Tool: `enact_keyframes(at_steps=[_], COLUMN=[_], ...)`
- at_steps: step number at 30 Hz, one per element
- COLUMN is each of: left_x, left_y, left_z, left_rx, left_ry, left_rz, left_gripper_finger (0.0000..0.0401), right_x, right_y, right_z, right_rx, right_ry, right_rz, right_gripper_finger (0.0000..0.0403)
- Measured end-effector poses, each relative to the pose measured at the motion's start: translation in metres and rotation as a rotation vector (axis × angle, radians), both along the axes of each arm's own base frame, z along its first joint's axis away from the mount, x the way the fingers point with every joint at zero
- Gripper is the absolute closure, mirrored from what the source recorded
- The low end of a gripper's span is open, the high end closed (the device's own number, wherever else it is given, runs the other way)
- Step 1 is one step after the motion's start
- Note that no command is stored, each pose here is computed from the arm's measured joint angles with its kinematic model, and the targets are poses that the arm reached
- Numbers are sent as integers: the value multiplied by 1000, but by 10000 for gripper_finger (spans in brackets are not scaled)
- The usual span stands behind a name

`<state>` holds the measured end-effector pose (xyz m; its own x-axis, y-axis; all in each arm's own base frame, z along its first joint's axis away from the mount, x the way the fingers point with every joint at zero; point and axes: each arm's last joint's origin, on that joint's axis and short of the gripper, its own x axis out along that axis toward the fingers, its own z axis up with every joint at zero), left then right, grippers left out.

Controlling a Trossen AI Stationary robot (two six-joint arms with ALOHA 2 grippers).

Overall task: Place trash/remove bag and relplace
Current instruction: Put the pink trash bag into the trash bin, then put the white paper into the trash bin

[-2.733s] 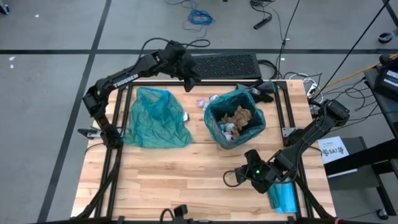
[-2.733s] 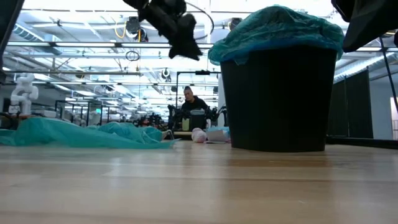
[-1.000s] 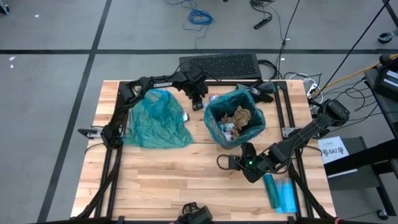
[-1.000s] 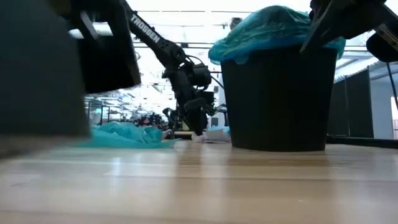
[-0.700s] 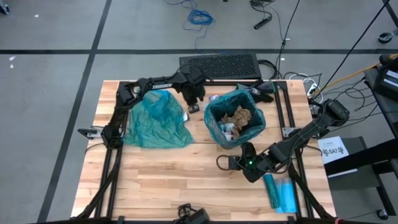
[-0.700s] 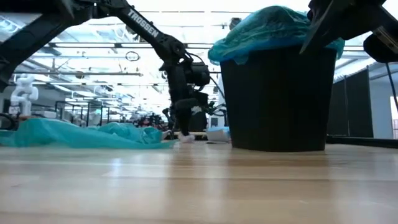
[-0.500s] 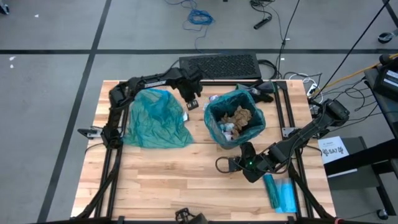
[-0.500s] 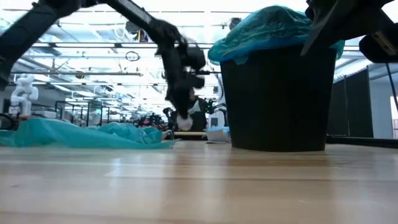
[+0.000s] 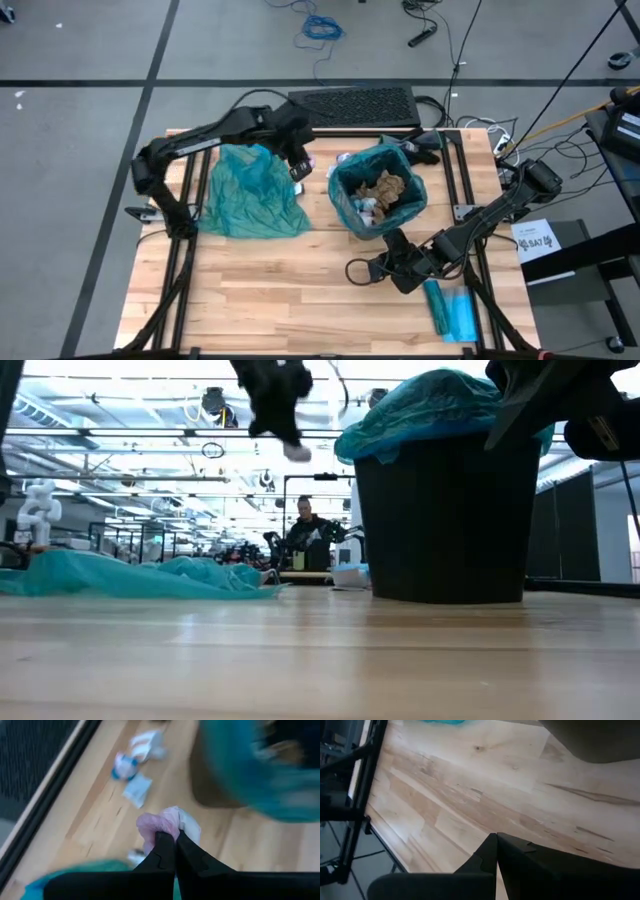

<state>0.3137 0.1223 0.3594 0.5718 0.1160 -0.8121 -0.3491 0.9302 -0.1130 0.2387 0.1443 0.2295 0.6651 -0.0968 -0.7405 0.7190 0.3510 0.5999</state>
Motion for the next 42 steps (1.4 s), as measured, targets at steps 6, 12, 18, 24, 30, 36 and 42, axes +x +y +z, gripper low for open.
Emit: enact_keyframes(at_steps=[6, 12, 18, 24, 30, 36, 42], left_x=[1, 25, 59, 85, 103, 102, 81], left_y=[-37, -63, -77, -75, -68, -68, -66], left_z=[29, 43, 42, 21, -7, -6, 15], left_rx=[-8, 28, 6, -66, -106, -107, -69], left_ry=[-186, -407, -601, -615, -541, -548, -548], left_rz=[-42, -178, -216, -149, -117, -142, -243], left_gripper_finger=[400, 400, 390, 361, 313, 289, 287], right_x=[0, 1, 1, 3, 5, 5, 5], right_y=[0, 0, 0, 1, 3, 3, 3], right_z=[0, 0, 1, 2, 4, 5, 5], right_rx=[-37, -64, -67, -56, -40, -38, -38], right_ry=[3, 2, -1, -24, -58, -61, -61], right_rz=[43, 76, 81, 78, 82, 80, 78], right_gripper_finger=[403, 403, 403, 403, 403, 403, 403])
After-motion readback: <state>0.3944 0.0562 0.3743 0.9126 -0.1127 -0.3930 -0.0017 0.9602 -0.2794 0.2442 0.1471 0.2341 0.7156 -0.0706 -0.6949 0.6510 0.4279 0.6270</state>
